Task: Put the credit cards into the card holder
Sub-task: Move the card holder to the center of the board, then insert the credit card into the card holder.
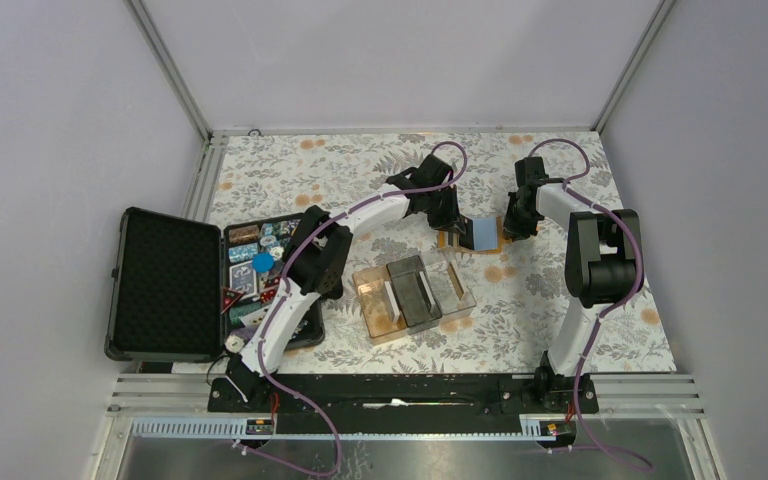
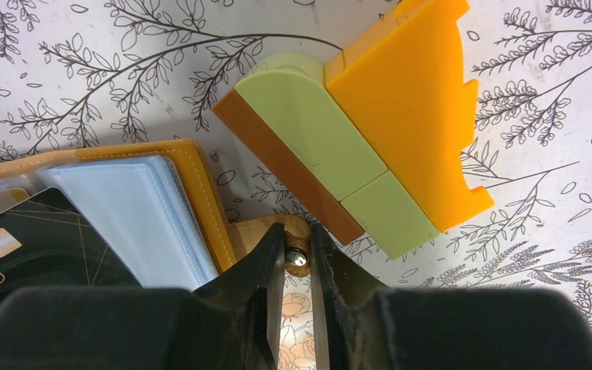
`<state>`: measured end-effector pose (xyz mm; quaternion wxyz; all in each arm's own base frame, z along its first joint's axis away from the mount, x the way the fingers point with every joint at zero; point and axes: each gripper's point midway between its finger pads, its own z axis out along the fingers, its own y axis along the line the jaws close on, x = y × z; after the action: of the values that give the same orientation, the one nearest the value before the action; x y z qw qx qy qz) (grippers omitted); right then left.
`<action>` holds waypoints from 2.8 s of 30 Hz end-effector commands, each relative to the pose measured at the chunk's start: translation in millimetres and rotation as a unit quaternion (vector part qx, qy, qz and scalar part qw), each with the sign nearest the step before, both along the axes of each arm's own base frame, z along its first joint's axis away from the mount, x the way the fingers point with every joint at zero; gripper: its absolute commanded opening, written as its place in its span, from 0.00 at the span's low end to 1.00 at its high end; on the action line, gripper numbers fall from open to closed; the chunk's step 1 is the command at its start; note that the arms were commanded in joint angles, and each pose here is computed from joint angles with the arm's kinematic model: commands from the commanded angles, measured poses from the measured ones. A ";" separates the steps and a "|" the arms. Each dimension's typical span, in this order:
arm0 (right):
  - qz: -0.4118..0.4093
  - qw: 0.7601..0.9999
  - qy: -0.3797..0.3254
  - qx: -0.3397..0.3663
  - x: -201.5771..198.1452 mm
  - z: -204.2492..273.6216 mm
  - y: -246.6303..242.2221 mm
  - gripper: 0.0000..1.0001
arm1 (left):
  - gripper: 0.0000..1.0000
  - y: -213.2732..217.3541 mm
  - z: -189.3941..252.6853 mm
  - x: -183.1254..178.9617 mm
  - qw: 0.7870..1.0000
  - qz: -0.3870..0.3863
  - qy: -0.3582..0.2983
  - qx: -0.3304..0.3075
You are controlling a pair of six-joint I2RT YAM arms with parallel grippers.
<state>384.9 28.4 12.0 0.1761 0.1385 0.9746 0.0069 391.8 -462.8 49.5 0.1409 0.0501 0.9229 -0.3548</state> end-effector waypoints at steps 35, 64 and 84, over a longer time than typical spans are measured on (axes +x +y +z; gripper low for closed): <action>-0.003 0.999 -0.051 -0.003 4.8 57.3 -2.2 0.47 | 0.00 -2.7 2.1 1.6 0.998 0.055 0.012 -0.026; 0.039 0.997 -0.003 0.074 -4.8 14.0 27.4 0.41 | 0.00 5.2 3.1 5.1 0.996 0.079 0.033 -0.022; 0.046 0.995 0.027 0.084 -10.9 -2.1 31.9 0.12 | 0.00 -25.9 11.5 -1.8 0.993 0.064 0.044 -0.090</action>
<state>373.9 55.0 13.3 0.1473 0.1160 0.9784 0.0867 390.5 -478.2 48.7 0.1153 -0.0412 0.9067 -0.4037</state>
